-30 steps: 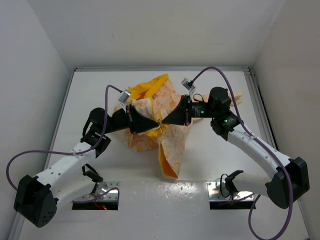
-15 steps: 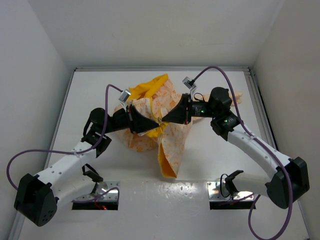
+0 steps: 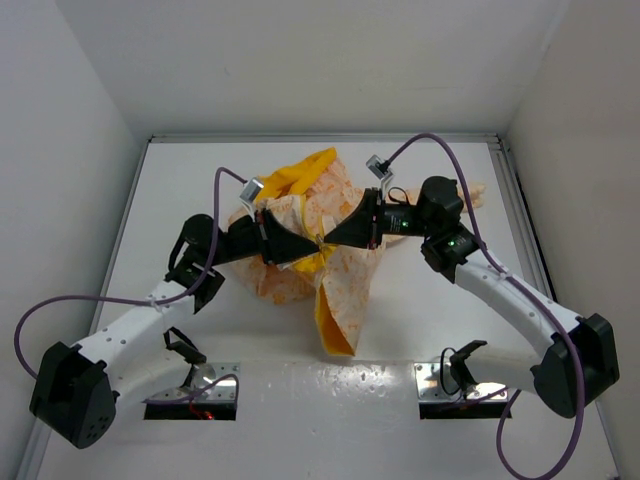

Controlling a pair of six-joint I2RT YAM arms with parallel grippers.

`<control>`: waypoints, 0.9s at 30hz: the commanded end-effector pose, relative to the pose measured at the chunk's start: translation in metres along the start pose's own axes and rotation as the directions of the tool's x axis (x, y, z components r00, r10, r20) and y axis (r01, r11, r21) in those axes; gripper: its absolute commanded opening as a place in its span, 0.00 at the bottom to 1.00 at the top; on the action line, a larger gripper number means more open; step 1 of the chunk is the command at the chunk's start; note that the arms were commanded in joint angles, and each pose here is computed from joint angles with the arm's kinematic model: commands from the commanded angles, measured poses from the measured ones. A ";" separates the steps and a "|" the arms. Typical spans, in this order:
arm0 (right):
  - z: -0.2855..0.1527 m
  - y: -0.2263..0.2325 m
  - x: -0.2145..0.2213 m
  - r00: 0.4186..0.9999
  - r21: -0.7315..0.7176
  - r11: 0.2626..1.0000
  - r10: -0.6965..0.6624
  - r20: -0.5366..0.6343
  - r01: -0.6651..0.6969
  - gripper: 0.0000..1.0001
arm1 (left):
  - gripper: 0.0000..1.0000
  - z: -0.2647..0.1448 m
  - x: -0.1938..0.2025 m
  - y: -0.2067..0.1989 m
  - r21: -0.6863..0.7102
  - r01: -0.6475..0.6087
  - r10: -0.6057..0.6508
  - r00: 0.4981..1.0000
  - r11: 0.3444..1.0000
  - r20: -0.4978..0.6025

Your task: Zip up the jacket

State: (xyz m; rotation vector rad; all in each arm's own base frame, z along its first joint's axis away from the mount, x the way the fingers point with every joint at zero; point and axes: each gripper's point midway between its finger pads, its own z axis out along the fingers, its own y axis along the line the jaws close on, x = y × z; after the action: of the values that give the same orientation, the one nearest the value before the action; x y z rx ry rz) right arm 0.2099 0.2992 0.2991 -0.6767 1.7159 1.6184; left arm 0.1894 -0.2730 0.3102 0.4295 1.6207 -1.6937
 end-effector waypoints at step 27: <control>0.014 0.007 -0.034 0.992 -0.007 0.997 -0.081 0.095 0.082 0.00 | 0.00 0.006 0.030 -0.040 0.185 -0.102 0.122 0.987 0.977 -0.101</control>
State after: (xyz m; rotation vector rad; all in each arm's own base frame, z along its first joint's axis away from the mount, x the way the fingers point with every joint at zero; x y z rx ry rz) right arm 0.2141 0.3019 0.2953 -0.6507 1.7456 1.6325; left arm 0.1761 -0.2833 0.3030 0.5313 1.6127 -1.6957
